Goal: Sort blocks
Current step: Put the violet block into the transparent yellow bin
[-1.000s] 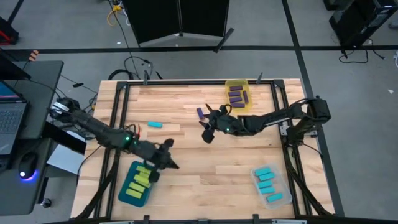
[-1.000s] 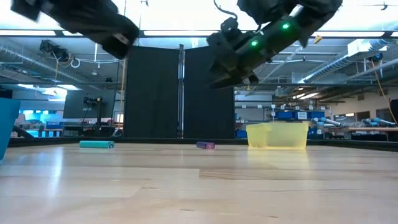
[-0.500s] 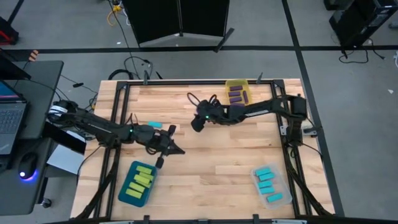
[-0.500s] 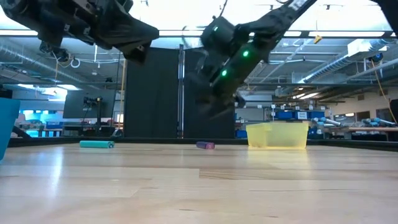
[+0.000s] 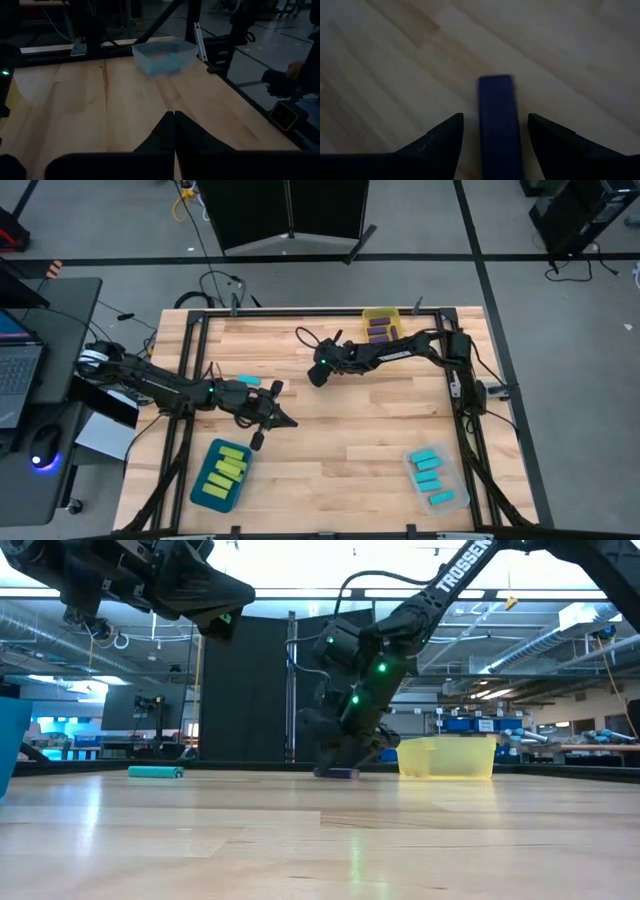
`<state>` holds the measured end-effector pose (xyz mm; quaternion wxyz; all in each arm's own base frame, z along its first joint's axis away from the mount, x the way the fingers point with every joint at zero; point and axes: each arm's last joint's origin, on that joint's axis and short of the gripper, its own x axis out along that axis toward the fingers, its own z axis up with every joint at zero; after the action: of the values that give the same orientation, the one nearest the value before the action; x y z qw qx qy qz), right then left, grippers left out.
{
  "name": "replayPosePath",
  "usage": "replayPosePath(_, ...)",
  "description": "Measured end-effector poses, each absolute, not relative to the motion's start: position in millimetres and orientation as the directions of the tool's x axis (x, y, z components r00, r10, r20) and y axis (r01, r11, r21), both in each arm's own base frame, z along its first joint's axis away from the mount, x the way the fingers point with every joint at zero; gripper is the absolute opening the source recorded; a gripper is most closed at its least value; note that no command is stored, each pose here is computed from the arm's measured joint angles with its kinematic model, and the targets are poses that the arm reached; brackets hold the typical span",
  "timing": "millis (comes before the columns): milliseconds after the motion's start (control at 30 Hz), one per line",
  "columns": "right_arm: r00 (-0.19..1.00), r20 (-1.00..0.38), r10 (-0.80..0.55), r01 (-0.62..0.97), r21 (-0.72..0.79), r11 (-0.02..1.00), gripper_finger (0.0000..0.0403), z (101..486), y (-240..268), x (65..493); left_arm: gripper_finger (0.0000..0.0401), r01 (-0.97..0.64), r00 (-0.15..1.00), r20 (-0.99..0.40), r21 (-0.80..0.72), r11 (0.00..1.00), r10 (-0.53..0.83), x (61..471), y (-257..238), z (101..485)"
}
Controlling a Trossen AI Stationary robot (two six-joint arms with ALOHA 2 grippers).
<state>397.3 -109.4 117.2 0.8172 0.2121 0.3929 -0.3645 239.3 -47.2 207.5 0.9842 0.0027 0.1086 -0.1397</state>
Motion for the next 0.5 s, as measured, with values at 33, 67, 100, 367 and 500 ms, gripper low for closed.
replayPosePath(33, 0.425, -0.797, -0.43, 0.764, 0.06, 0.643, 0.0233, 116.7, -110.2, 397.3, 0.0007, 0.275, 0.937, -0.215, -0.025, 0.961, -0.274, 239.3, -47.2, 207.5)
replayPosePath(67, 0.425, -0.796, -0.431, 0.764, 0.06, 0.642, 0.0233, 115.0, -111.0, 397.8, 0.0007, 0.275, 0.937, -0.214, -0.025, 0.961, -0.274, 239.3, -47.2, 207.5)
replayPosePath(100, 0.422, -0.796, -0.435, 0.767, 0.057, 0.639, 0.0232, 114.2, -111.8, 397.6, 0.0007, 0.276, 0.937, -0.214, -0.025, 0.961, -0.274, 239.3, -47.2, 207.5)
replayPosePath(367, 0.436, -0.813, -0.386, 0.688, 0.024, 0.726, 0.0137, 113.3, -115.0, 396.9, 0.0007, 0.275, 0.937, -0.215, -0.028, 0.961, -0.274, 239.3, -47.3, 207.5)
replayPosePath(500, 0.468, -0.835, -0.289, 0.581, 0.044, 0.813, 0.0117, 117.4, -119.4, 394.2, 0.0007, 0.275, 0.937, -0.215, -0.028, 0.961, -0.274, 239.3, -47.3, 207.4)
